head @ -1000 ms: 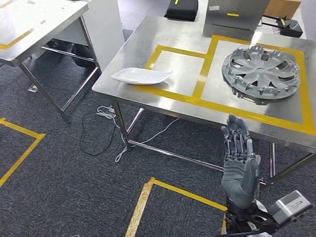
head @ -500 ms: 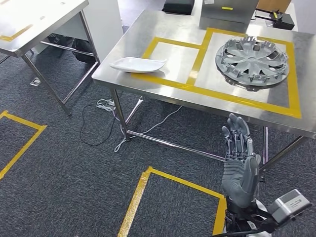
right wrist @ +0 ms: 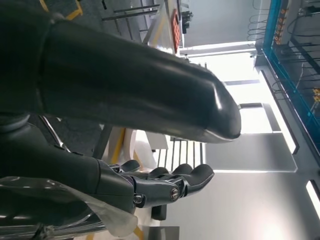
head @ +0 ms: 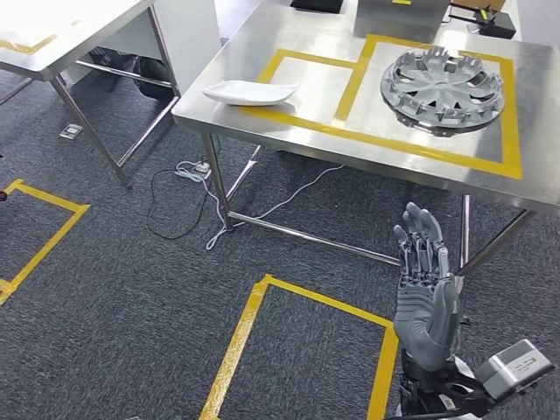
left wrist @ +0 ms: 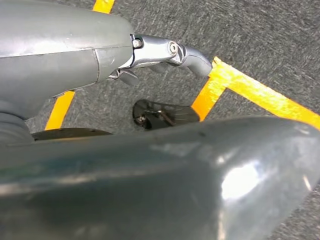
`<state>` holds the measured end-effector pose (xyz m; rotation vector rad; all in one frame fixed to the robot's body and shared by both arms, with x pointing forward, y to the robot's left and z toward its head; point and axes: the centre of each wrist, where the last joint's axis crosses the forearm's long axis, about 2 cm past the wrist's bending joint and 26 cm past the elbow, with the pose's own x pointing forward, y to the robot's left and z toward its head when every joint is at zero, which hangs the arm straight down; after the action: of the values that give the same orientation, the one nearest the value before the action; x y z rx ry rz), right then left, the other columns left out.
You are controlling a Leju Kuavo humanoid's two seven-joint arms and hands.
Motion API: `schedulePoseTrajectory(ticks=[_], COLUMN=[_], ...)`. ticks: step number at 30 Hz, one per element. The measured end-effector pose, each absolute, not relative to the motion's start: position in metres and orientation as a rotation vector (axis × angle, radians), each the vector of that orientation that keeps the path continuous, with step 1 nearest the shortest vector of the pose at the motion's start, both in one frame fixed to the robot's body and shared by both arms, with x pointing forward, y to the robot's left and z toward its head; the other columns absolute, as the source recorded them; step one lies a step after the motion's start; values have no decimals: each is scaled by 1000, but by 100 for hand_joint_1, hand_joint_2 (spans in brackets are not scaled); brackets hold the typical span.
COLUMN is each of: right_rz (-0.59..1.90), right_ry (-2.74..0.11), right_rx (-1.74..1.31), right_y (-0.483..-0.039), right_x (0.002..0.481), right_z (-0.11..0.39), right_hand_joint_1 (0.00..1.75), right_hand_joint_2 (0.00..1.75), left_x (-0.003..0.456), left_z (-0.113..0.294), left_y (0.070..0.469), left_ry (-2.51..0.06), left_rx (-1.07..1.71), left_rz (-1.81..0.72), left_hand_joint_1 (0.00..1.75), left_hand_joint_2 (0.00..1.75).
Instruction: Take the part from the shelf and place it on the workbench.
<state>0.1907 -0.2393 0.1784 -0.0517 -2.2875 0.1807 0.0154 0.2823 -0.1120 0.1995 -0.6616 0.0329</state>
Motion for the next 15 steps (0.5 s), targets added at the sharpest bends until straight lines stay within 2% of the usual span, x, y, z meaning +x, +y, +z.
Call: schedulePoseTrajectory(ticks=[15], right_rz=[211], right_ry=[-2287], right_rx=[-103], right_y=[-239], right_x=[190], right_z=[178], right_hand_joint_1=[0], right_hand_joint_2=[0], left_x=[15], left_z=[-112], left_y=[285], left_ry=[-660], left_rx=[207], left_rz=[31], left_hand_joint_1=[0], left_hand_joint_2=[0])
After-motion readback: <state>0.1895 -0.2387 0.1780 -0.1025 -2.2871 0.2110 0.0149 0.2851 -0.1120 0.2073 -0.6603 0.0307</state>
